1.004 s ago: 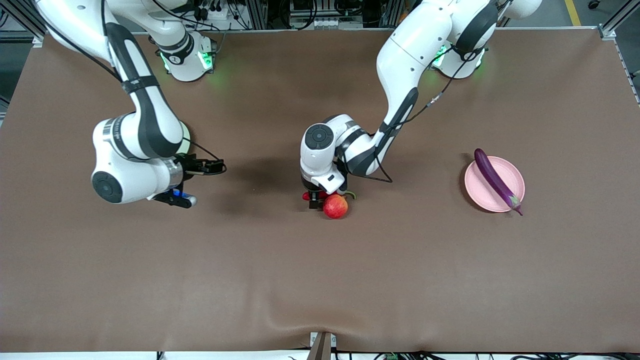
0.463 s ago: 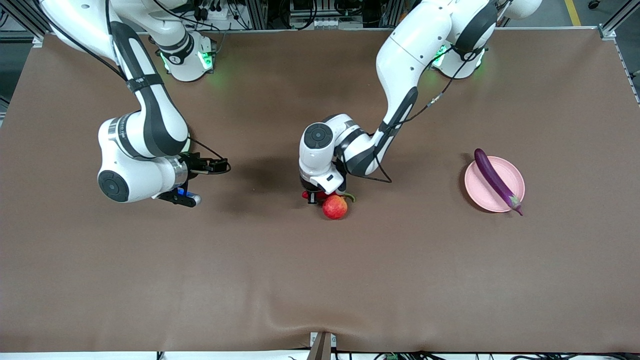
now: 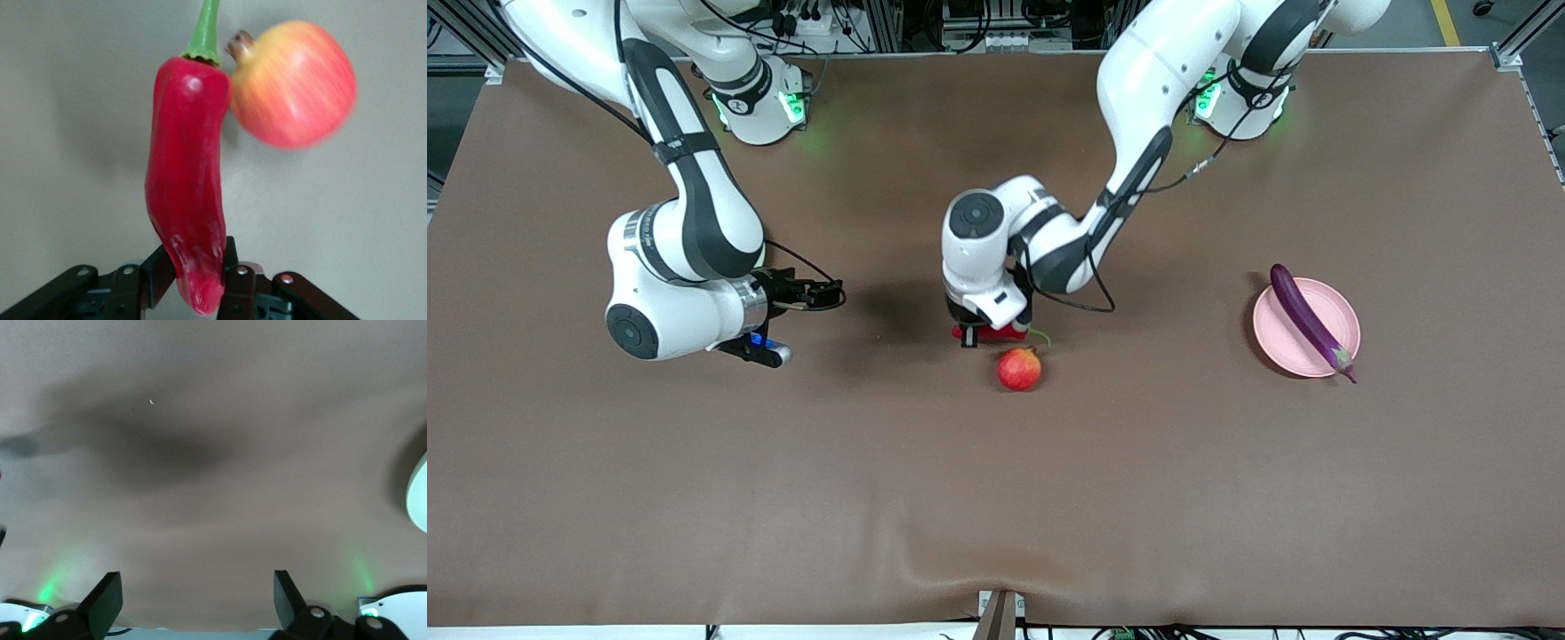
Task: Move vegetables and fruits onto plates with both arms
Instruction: 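Carry the chili toward the pink plate while the right gripper grasps the apple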
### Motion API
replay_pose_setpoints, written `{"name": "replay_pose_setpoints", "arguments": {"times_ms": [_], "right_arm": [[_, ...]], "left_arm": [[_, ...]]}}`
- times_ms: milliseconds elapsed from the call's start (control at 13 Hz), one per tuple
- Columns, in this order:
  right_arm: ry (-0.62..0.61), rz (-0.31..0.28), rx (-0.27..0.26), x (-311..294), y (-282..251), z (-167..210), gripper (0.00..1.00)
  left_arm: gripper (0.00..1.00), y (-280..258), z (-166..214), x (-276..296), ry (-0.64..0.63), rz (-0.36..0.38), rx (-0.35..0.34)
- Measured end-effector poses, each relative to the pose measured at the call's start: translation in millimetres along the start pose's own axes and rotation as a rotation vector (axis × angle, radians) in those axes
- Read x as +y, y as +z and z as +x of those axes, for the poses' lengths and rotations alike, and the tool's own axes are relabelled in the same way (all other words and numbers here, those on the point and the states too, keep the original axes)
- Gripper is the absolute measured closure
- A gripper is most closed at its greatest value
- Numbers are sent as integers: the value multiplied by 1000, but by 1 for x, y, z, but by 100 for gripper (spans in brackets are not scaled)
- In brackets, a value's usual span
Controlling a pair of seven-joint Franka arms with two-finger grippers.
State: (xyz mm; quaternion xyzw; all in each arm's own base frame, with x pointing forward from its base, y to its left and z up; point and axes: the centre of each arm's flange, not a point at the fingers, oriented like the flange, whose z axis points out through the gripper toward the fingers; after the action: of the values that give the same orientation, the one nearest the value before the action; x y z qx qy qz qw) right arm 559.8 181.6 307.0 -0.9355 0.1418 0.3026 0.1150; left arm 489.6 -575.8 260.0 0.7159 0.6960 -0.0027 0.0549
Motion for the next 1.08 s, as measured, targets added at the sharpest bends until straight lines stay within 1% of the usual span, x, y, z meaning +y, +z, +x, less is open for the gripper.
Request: {"name": "replay_pose_setpoints", "arguments": {"times_ms": [154, 232, 386, 463, 695, 849, 926, 1081], "right_arm": [[36, 40, -12, -23, 9, -9, 0], [66, 57, -4, -40, 16, -15, 0], [135, 87, 46, -77, 31, -28, 0], [164, 119, 64, -93, 37, -33, 0], [266, 213, 133, -121, 53, -28, 0], [306, 293, 136, -134, 65, -23, 0], [319, 324, 160, -145, 74, -23, 0], [371, 397, 274, -176, 103, -23, 0]], "left_arm": [[68, -39, 2, -3, 15, 26, 42], [68, -55, 9, 0, 55, 40, 65], [68, -75, 32, 13, 162, 107, 74], [68, -81, 50, 24, 226, 155, 76], [68, -88, 120, 56, 395, 302, 102], [68, -83, 173, 76, 451, 377, 104], [68, -79, 202, 83, 474, 408, 98], [68, -77, 257, 91, 514, 457, 80]]}}
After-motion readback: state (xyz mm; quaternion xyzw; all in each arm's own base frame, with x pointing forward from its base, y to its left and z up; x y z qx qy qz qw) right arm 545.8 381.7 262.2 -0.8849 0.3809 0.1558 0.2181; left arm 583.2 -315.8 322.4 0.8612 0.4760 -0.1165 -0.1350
